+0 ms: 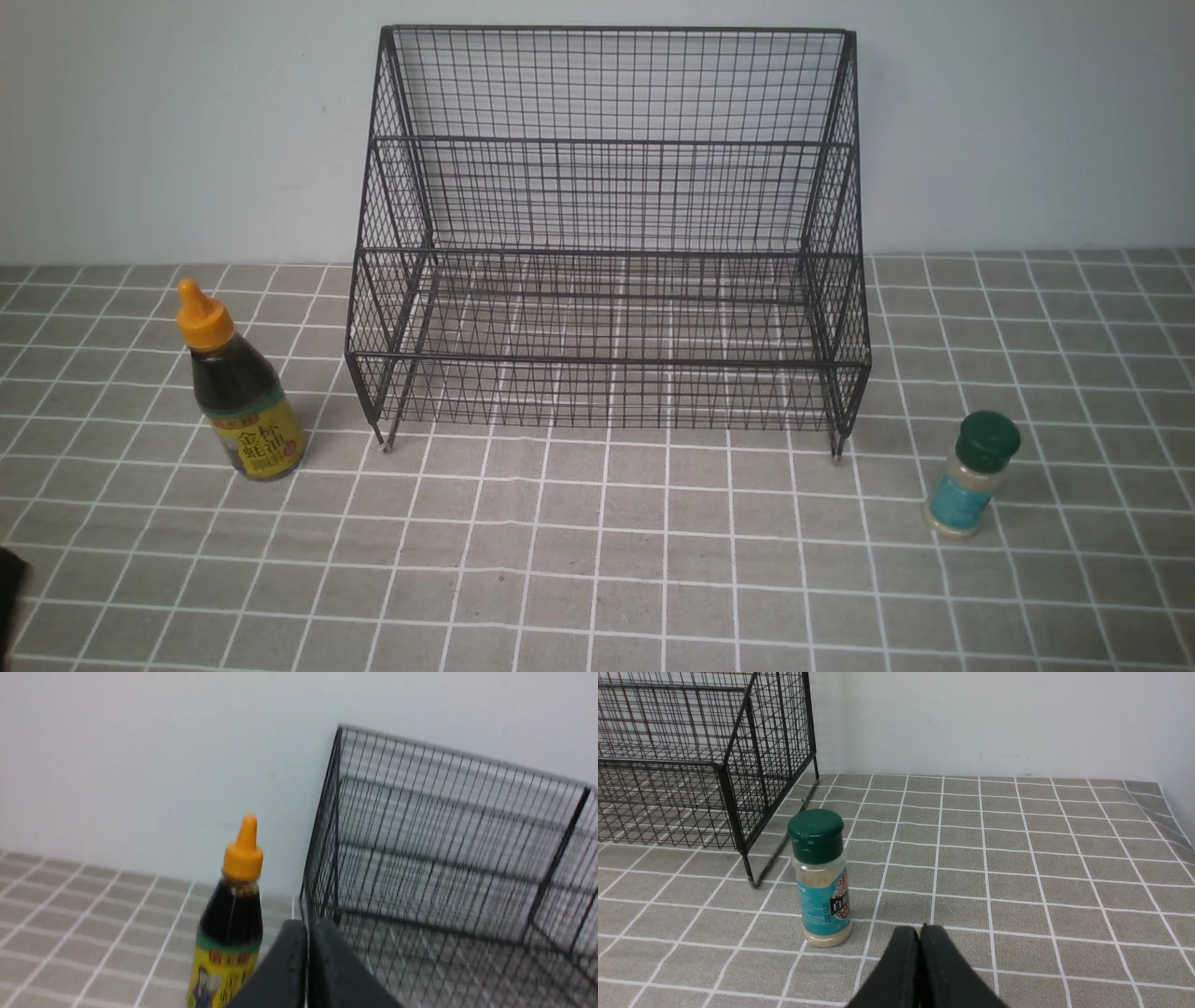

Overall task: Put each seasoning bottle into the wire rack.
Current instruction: Use the left arm to grab the condiment bottle closest to it

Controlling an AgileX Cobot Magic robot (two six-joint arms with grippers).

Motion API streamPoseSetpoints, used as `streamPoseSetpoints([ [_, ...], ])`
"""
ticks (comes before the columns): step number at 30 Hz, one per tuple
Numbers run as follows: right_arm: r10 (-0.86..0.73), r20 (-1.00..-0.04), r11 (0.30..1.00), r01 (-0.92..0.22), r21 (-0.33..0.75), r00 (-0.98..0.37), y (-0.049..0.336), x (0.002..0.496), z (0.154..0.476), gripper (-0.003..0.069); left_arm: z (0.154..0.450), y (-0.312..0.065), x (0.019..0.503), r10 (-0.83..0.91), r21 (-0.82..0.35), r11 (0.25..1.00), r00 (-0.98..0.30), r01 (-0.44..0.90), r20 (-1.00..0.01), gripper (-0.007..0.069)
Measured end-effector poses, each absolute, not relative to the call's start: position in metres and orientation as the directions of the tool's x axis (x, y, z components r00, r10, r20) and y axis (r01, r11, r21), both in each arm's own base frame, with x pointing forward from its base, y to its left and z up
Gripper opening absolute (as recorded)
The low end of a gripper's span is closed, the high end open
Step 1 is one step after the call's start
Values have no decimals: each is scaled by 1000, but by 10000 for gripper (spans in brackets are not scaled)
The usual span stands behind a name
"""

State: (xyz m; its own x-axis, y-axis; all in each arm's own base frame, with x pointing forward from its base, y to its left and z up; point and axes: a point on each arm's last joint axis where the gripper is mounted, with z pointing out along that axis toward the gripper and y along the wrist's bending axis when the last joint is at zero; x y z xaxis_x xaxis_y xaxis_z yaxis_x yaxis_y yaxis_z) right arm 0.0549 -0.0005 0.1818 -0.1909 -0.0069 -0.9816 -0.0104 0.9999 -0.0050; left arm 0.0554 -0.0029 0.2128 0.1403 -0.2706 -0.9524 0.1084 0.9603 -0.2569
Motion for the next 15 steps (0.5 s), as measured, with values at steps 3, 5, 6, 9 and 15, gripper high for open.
streamPoseSetpoints([
  [3,-7,-982,1000,-10,-5,-191,-1,55,182,-15,234,3,51,-279,-258,960,373,108,-885,-7],
  [5,-7,-982,1000,-10,-5,-191,-1,55,182,-15,242,5,53,-267,-250,963,427,97,-864,-7],
  [6,-7,-982,1000,-10,-5,-191,-1,55,182,-15,246,4,58,-250,-235,968,405,89,-879,-7],
  [9,-7,-982,1000,-10,-5,-191,-1,55,182,-15,254,1,73,-203,-189,979,331,75,-922,-7],
  [15,-7,-982,1000,-10,-5,-191,-1,55,182,-15,275,-8,136,-116,-109,992,126,59,-985,53],
])
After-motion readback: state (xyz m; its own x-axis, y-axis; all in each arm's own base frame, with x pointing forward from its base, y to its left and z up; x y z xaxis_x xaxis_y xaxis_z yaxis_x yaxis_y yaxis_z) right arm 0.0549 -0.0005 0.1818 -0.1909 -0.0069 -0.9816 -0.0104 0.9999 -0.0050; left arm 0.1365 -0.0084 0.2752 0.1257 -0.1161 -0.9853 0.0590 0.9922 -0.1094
